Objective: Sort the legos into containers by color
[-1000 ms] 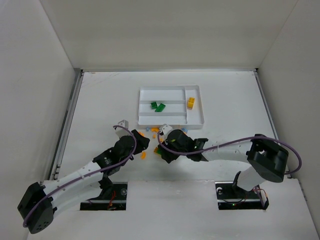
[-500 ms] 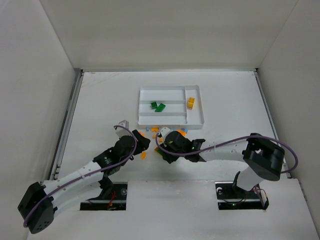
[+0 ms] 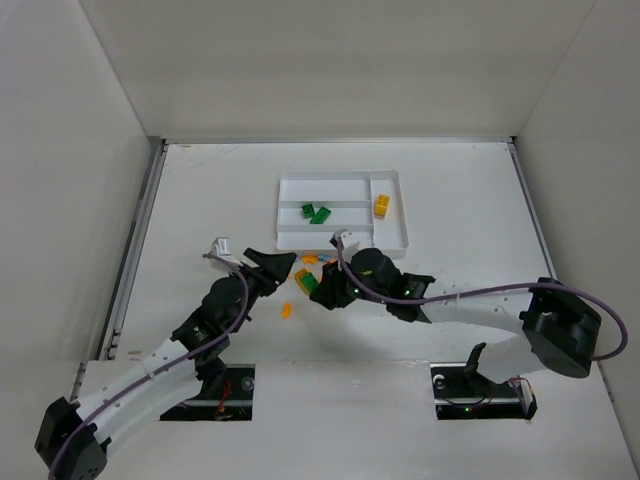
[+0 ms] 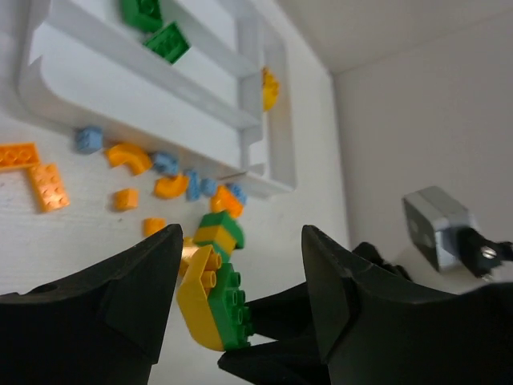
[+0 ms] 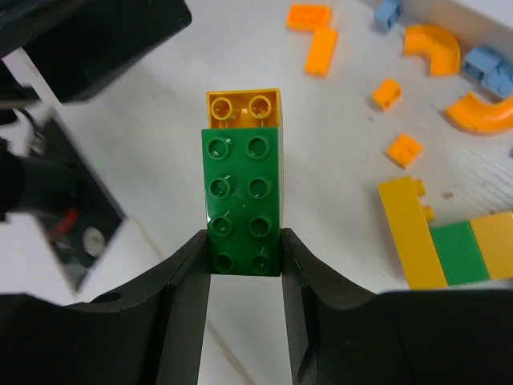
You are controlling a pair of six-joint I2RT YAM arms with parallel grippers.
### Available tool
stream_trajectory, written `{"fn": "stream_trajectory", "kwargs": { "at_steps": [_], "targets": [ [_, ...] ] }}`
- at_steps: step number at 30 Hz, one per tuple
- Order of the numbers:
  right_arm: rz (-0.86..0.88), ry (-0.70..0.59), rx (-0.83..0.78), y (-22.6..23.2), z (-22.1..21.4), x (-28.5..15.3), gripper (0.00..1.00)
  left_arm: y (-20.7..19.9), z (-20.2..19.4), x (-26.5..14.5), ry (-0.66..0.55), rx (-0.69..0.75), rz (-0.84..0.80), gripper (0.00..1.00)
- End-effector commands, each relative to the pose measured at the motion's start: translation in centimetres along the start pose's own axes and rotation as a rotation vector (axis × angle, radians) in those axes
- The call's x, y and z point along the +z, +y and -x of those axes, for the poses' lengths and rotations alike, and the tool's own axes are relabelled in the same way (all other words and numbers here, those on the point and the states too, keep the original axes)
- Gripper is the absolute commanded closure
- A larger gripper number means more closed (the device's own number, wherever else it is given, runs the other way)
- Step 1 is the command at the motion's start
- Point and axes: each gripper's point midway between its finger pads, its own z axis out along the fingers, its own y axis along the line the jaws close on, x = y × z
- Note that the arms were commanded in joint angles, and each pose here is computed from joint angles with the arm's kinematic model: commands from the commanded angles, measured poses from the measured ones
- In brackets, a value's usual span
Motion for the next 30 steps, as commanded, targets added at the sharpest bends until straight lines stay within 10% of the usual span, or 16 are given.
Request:
{"fn": "stream_trajectory", "kwargs": {
  "at_steps": [1,30],
  "targets": [
    [0.161,-0.151,0.201,3.1,4.3,-0.5,0.71,-3.1,3.2,-0.3,-0.136,-0.139,-0.17,0.42],
    [0.721,-0.392,0.789,8.9,13.3,-3.0,0.7,-7.3,7.1,-0.3,-0.231,-0.271,-0.366,0.39]
  ]
}}
